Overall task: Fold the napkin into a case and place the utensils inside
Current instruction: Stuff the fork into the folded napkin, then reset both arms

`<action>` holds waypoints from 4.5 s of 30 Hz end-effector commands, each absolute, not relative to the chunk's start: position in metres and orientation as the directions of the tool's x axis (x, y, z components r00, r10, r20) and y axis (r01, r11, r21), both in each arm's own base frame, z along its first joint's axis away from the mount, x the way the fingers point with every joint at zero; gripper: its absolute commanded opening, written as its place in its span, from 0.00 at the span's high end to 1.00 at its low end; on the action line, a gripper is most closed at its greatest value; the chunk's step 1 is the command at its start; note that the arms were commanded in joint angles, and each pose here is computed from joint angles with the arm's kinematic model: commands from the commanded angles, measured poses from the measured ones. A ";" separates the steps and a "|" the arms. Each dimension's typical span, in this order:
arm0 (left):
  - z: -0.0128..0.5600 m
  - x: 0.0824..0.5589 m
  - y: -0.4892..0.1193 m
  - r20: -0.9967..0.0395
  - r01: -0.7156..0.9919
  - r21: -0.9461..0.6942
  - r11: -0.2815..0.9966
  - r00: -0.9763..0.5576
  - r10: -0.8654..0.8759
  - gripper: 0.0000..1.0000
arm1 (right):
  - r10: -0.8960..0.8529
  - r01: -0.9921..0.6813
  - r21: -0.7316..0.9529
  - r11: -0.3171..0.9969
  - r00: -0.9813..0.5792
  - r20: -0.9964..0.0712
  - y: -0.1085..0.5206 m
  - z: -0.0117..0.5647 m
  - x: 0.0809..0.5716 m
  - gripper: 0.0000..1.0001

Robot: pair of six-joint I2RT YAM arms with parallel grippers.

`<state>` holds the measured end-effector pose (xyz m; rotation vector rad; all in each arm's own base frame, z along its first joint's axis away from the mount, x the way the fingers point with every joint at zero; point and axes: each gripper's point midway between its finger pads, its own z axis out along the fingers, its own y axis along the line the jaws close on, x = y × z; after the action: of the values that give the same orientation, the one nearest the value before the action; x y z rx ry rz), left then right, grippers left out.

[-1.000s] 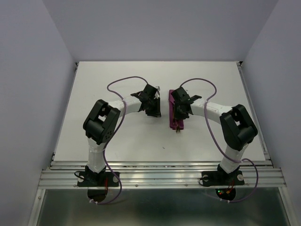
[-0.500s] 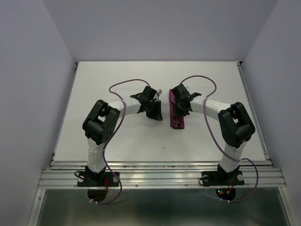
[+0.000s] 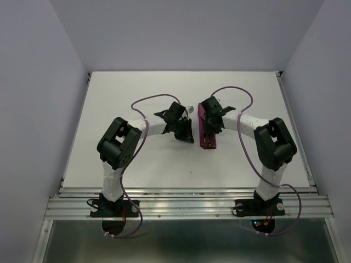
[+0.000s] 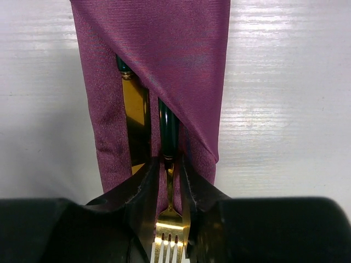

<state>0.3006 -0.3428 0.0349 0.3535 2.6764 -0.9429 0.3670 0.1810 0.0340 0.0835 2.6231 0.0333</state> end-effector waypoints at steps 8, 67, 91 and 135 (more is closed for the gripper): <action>0.054 0.300 -0.352 -0.373 0.348 -0.597 0.723 -0.918 0.134 0.82 | 0.078 0.030 0.100 0.995 -0.851 -0.520 0.186 0.046 0.360 0.73; 0.044 0.295 -0.346 -0.353 0.353 -0.575 0.738 -0.921 0.166 0.82 | 0.066 0.064 0.023 0.998 -0.817 -0.573 0.182 0.043 0.383 0.89; 0.040 0.293 -0.346 -0.345 0.358 -0.570 0.740 -0.921 0.179 0.82 | 0.047 0.087 -0.027 0.996 -0.747 -0.663 0.179 0.062 0.415 0.96; 0.185 0.361 -0.225 -0.708 0.183 -0.404 0.896 -0.683 -0.180 0.77 | 0.462 0.714 0.149 0.684 -0.265 -0.846 -0.042 0.158 0.326 0.00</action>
<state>0.3510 -0.2642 0.1687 0.1026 2.3025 -0.7078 0.3297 -0.0335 0.1380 0.8590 2.0414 -0.3181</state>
